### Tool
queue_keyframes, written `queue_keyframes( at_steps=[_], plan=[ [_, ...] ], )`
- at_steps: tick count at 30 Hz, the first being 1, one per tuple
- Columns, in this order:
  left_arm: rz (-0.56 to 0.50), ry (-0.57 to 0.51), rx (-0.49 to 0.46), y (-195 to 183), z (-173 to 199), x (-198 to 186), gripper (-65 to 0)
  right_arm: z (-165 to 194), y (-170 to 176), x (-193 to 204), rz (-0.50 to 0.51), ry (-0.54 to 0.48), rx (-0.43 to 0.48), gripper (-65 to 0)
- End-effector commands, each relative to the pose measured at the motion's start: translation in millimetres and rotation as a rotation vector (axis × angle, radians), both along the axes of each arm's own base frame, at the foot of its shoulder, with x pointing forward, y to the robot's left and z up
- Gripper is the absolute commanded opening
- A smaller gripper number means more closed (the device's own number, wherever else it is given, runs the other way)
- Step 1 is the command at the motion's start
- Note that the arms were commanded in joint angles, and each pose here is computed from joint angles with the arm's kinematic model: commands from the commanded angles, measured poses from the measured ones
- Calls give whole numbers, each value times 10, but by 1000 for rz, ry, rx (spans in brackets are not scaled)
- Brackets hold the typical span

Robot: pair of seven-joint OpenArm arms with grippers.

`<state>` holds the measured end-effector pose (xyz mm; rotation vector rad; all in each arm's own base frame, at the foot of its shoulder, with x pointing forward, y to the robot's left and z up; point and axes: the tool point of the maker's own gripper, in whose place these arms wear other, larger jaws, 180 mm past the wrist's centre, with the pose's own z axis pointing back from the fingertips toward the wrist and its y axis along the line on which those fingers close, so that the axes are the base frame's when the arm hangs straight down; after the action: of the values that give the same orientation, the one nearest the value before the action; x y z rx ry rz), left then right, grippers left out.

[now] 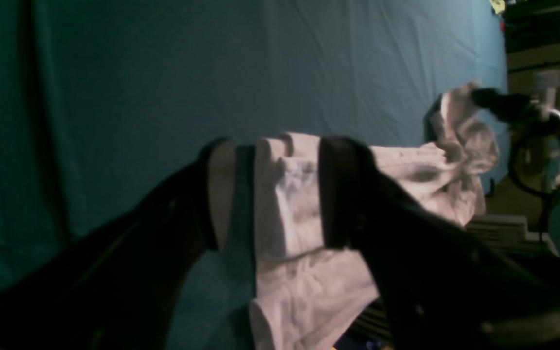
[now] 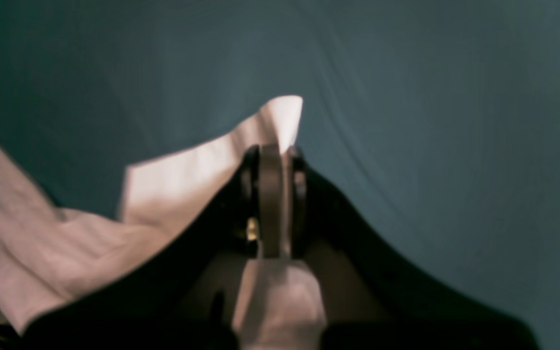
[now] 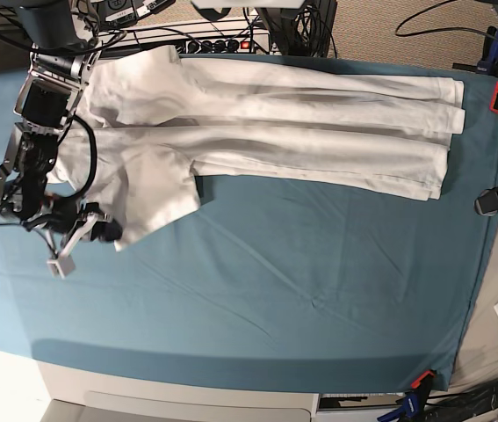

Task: Fold the T-shirt properly
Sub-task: 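Grasp the sleeve with the right gripper and fold it onto the shirt, then press the folded sleeve flat with the right gripper, then release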

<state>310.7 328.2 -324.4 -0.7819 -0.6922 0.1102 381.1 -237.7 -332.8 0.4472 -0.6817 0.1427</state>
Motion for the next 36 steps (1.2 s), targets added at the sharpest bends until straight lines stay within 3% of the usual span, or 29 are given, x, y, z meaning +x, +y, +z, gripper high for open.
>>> queue_keyframes(
  at_steps=[1,5,13,24,32,36],
  plan=[
    [8,-57,17,100,205,86,-360,212,-27,76,6,-69,-15,-650],
    [7,-57,16,95,203,87,-360,211,97,-104,44,-91,-57,-650],
    [7,-57,16,95,203,87,-360,-106,480,-772,115,-39,-63,-650],
    [7,-57,16,95,203,87,-360,8,754,-1572,242,-66,-170,-650],
    [7,-57,16,95,203,87,-360,-5,825,-1835,267,-43,-174,-650],
    [7,-57,16,95,203,87,-360,-42,887,-1973,276,-15,-128,-650]
  ],
)
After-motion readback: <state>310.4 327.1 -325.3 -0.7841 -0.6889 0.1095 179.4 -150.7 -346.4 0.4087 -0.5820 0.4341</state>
